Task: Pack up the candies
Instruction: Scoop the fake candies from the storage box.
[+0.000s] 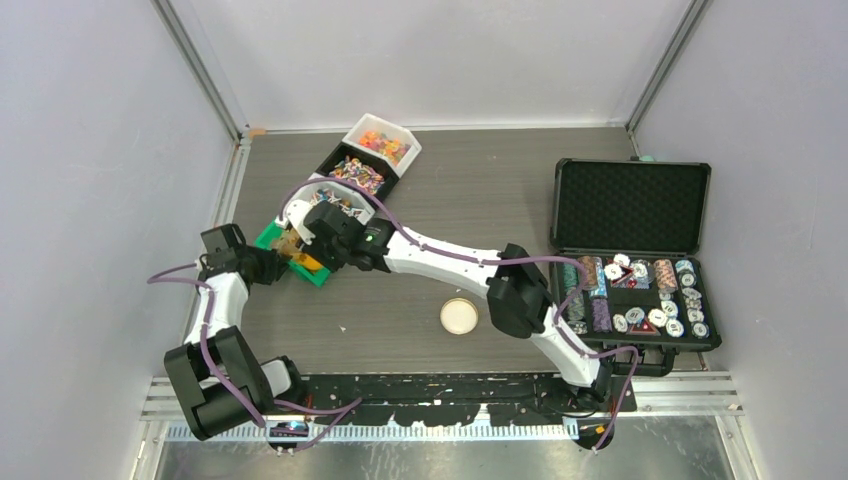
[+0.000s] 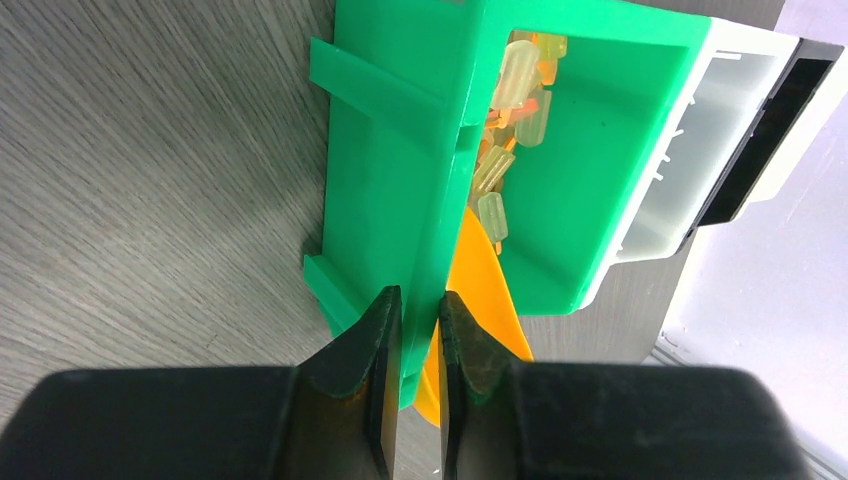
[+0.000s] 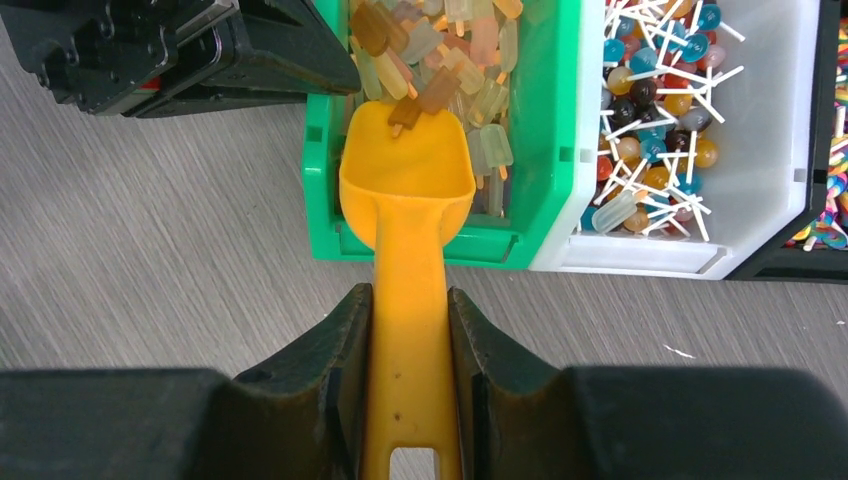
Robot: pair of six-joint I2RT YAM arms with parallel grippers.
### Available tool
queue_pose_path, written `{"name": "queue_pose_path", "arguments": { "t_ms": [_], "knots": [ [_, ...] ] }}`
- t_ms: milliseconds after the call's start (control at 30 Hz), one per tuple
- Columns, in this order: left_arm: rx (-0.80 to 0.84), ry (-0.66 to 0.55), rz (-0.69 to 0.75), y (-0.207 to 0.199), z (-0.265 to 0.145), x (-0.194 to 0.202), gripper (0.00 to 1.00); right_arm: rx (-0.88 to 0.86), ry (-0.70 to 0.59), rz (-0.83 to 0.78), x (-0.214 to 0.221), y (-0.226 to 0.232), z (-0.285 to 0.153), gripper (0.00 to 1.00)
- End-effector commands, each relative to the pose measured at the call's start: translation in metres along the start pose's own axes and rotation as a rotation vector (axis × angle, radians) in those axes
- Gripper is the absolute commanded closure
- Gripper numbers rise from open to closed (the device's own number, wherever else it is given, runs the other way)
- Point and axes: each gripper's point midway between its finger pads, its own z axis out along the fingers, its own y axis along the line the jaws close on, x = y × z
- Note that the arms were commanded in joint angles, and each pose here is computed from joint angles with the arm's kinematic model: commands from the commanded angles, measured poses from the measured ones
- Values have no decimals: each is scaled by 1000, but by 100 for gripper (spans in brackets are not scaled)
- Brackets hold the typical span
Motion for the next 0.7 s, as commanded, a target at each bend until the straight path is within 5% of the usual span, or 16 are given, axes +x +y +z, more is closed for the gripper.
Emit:
{"name": "queue_pose_path", "arguments": {
  "t_ms": [0, 667],
  "knots": [
    [-39, 40, -31, 15, 5, 11, 100, 50, -89, 24, -7, -8, 6, 100],
    [-75, 9, -43, 24, 0, 3, 100, 27, -153, -88, 17, -6, -11, 99]
  ]
}}
